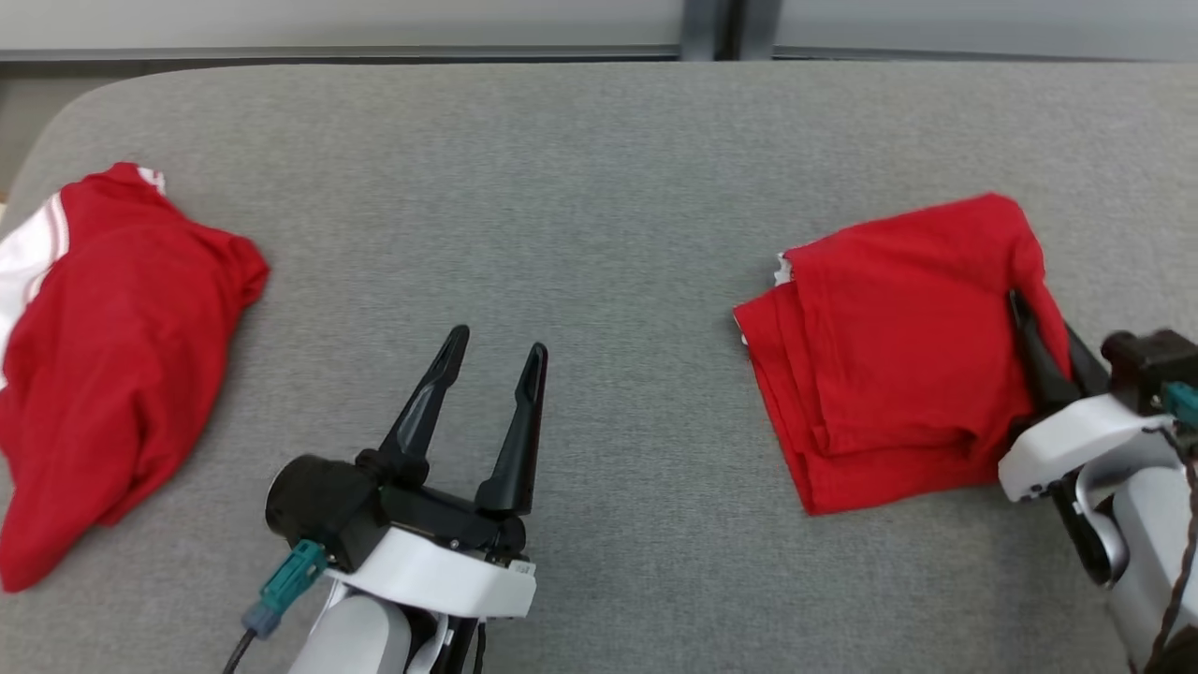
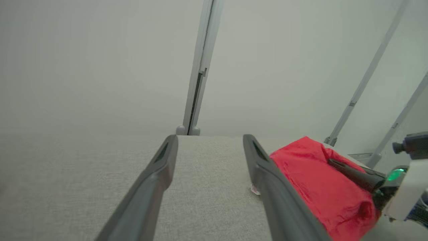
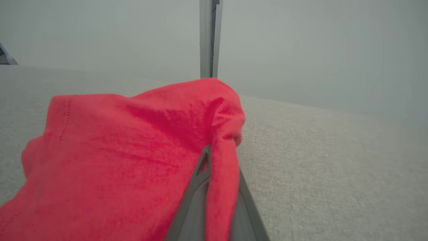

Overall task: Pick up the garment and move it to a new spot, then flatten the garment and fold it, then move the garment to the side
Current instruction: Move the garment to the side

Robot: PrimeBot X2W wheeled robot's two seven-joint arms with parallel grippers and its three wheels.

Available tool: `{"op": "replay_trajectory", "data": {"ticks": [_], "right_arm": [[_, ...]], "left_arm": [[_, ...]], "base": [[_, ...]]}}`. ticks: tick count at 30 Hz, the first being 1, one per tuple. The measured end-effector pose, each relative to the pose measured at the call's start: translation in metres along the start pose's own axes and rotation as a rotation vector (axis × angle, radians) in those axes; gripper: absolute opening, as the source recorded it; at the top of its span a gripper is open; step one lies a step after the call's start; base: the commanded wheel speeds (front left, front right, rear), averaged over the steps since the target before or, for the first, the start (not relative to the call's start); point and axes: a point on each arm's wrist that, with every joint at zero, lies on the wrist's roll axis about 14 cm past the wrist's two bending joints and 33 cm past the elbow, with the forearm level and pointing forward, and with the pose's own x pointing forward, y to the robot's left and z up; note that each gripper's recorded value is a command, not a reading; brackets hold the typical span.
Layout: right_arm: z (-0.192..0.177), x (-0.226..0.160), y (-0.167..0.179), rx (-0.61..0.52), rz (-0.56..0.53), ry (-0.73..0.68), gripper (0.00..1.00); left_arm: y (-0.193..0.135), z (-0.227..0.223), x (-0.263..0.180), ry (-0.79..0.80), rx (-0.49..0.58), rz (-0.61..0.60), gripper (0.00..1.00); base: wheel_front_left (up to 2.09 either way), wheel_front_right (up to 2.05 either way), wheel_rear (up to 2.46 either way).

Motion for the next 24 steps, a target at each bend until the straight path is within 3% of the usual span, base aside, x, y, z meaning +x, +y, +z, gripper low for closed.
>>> {"op": "replay_trajectory", "data": {"ticks": [4,10,13,24], "right_arm": [[0.018,0.0,-0.02,-0.155,0.01,-0.032,0.0],[0.031,-0.008,-0.079,-0.35,-0.035,0.002,0.0],[0.035,-0.02,-0.13,-0.377,-0.13,0.047,0.0],[0.007,-0.054,-0.215,-0.5,-0.272,0.234,0.0]], "left_arm": [[-0.019,-0.003,0.018,-0.004,0.002,-0.082,1.0],[-0.04,-0.015,0.049,-0.005,0.007,-0.18,1.0],[-0.05,-0.026,0.069,-0.004,0.013,-0.235,1.0],[-0.061,-0.065,0.111,0.013,-0.001,-0.311,1.0]], "base": [[0.0,0.0,0.0],[0.0,0.0,0.0],[0.0,0.0,0.0],[0.0,0.0,0.0]]}}
